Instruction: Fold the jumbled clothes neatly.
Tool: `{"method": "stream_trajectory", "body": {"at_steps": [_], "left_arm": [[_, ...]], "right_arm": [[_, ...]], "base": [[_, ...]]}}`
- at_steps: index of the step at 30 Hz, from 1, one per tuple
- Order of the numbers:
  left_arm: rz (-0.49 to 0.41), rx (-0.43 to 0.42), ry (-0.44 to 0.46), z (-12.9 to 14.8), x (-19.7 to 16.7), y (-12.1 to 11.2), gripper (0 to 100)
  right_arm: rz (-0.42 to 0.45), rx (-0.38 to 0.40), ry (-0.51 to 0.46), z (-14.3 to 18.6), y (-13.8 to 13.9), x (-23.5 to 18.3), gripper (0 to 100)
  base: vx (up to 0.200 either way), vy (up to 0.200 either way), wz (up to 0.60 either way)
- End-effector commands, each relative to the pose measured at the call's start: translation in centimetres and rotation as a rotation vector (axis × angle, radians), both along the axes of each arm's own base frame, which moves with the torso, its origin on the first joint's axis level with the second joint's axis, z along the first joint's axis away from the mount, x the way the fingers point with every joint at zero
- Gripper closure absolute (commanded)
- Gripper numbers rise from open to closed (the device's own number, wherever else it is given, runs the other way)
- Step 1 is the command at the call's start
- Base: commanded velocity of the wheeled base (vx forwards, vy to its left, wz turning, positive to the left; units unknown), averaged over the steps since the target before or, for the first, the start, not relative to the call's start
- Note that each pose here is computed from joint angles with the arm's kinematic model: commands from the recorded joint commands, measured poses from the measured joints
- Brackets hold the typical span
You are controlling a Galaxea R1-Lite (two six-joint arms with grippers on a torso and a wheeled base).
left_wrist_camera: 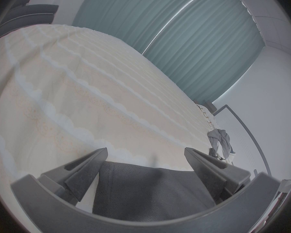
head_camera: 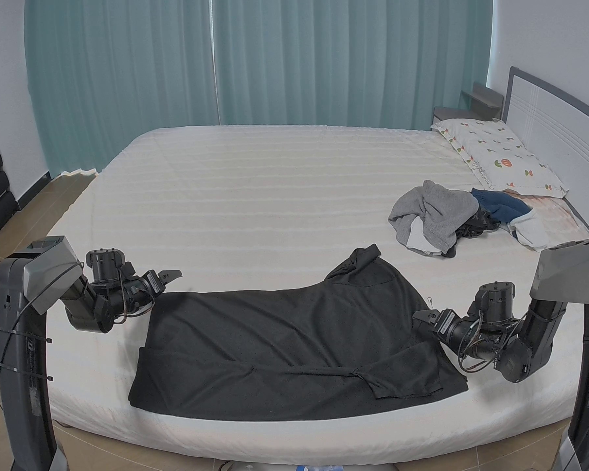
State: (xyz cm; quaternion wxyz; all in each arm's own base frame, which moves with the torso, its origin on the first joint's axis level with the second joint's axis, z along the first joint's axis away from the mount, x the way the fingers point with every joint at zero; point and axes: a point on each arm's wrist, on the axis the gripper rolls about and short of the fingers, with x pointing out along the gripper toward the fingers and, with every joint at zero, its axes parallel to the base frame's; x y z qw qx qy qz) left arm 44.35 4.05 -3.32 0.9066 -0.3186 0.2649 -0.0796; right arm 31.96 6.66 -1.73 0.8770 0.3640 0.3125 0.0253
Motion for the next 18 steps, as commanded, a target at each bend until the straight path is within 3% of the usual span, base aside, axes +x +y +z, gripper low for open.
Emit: {"method": "stream_trajectory", "body": {"at_steps": [1,18], "left_arm": [[0.007,0.0,0.01,-0.41,-0.74,0.08,0],[0.019,0.0,0.034,-0.76,-1.55,0.46,0]], "right_arm": [[0.004,-0.002,0.004,-0.01,0.06,-0.17,0],[0.005,-0.002,0.005,-0.01,0.09,-0.27,0]], "base": [[0.0,0.0,0.0],[0.0,0.0,0.0]]}}
